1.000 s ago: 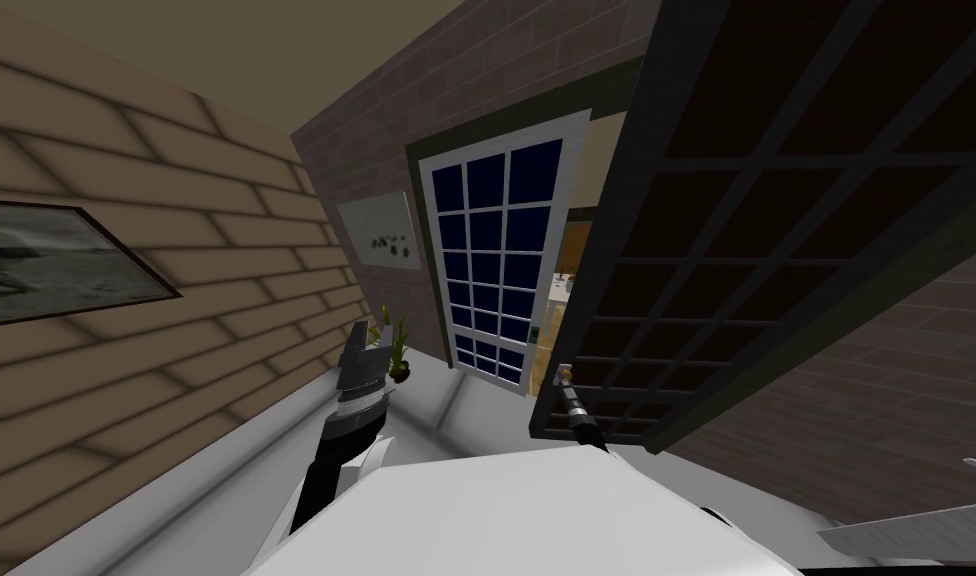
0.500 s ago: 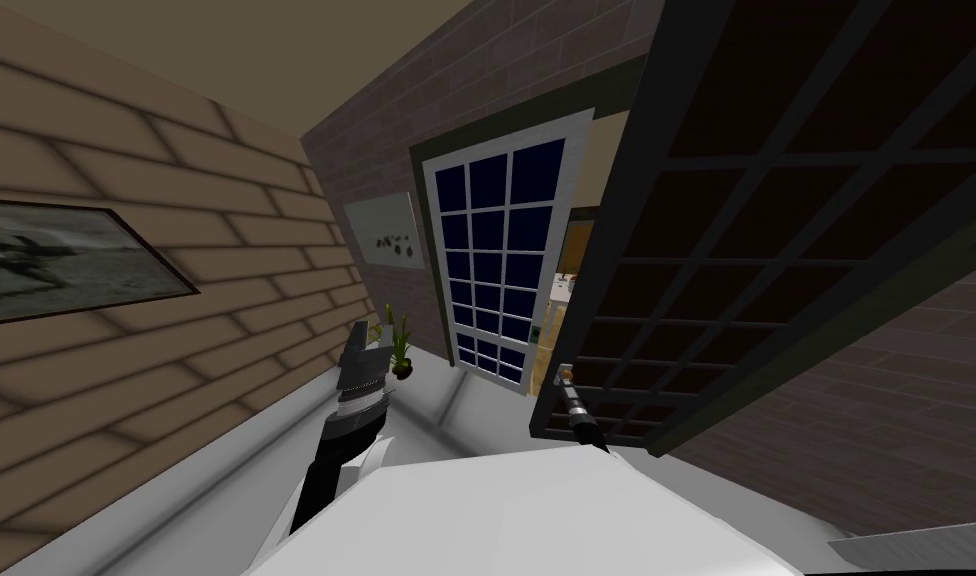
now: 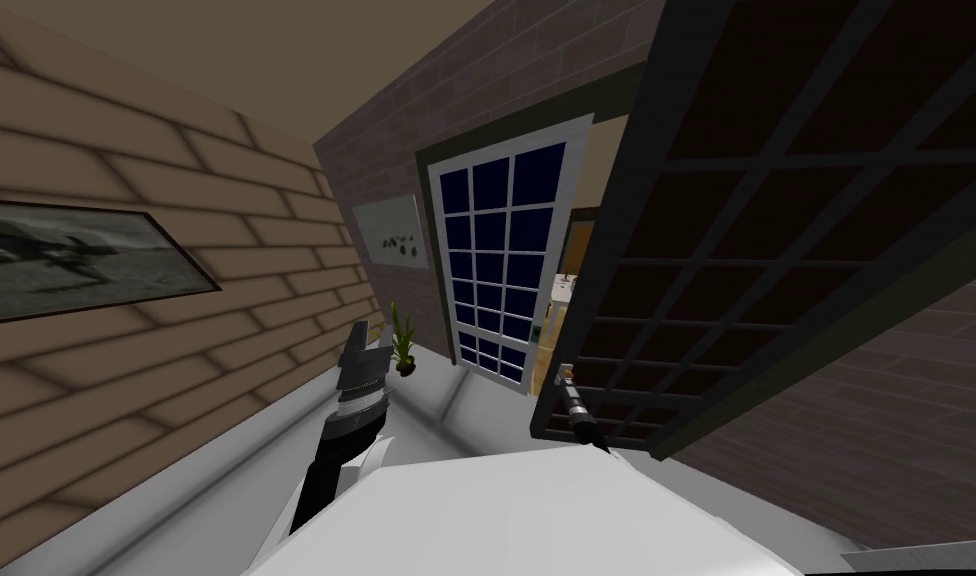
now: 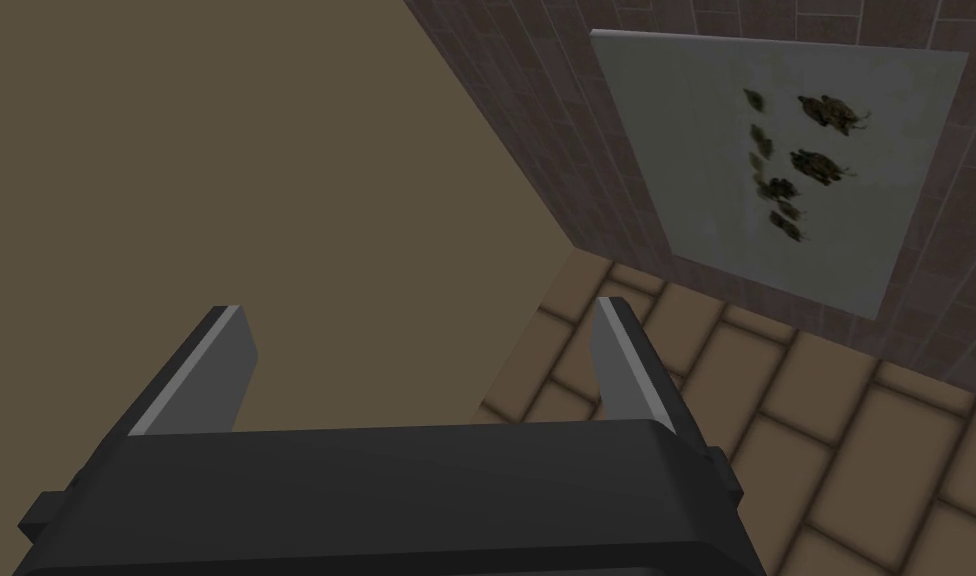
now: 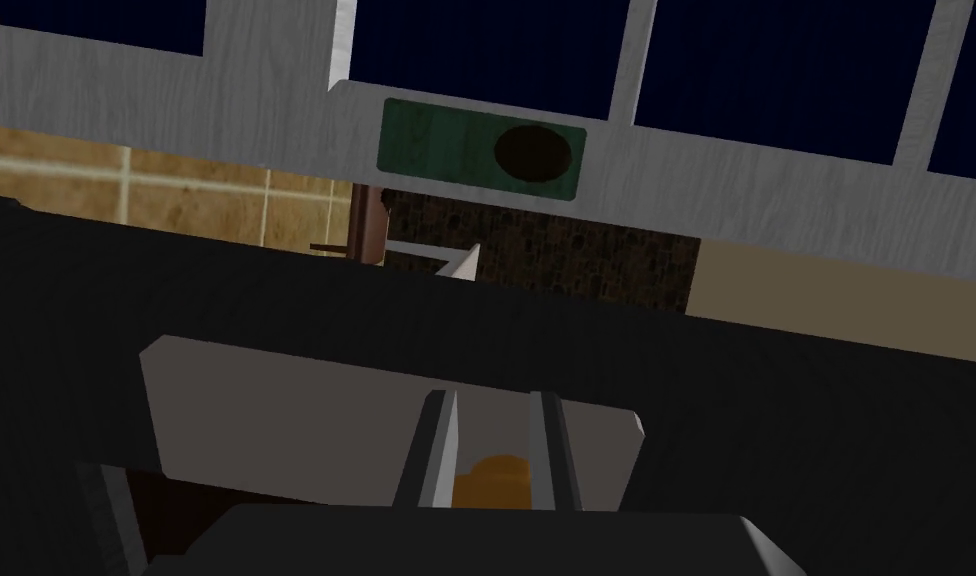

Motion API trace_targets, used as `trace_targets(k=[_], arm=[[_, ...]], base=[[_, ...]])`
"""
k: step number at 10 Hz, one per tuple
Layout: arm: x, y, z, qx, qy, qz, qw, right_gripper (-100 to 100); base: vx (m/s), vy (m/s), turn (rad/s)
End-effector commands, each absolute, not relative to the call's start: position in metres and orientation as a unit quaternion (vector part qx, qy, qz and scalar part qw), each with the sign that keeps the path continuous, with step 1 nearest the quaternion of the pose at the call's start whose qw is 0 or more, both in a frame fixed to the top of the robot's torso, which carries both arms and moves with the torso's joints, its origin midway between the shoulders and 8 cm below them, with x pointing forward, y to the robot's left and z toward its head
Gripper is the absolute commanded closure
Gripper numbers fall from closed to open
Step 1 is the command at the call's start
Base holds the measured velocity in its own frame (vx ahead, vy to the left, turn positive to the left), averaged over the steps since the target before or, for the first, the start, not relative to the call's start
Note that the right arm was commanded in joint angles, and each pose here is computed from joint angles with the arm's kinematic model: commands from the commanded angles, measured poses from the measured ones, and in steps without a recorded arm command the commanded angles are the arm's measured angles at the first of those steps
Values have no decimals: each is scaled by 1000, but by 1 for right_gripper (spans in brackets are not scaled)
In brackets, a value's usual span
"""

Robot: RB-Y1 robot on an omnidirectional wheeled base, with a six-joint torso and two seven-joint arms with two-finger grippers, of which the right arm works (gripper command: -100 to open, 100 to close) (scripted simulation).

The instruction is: Pull the door open

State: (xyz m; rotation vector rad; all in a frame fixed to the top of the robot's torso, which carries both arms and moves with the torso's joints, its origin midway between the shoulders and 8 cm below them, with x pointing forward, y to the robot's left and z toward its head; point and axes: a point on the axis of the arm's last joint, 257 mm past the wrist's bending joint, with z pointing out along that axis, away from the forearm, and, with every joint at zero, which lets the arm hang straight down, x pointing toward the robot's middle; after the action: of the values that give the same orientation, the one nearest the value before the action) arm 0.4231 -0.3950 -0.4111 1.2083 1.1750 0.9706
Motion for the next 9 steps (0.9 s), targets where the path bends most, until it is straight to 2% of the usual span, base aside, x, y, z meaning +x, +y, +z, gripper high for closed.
trace_targets(k=[1, 9], arm=[[421, -412, -408, 530, 480, 418, 560, 100], [422, -414, -406, 580, 415, 474, 516, 100]], base=[[-33, -12, 52], [-34, -16, 51]])
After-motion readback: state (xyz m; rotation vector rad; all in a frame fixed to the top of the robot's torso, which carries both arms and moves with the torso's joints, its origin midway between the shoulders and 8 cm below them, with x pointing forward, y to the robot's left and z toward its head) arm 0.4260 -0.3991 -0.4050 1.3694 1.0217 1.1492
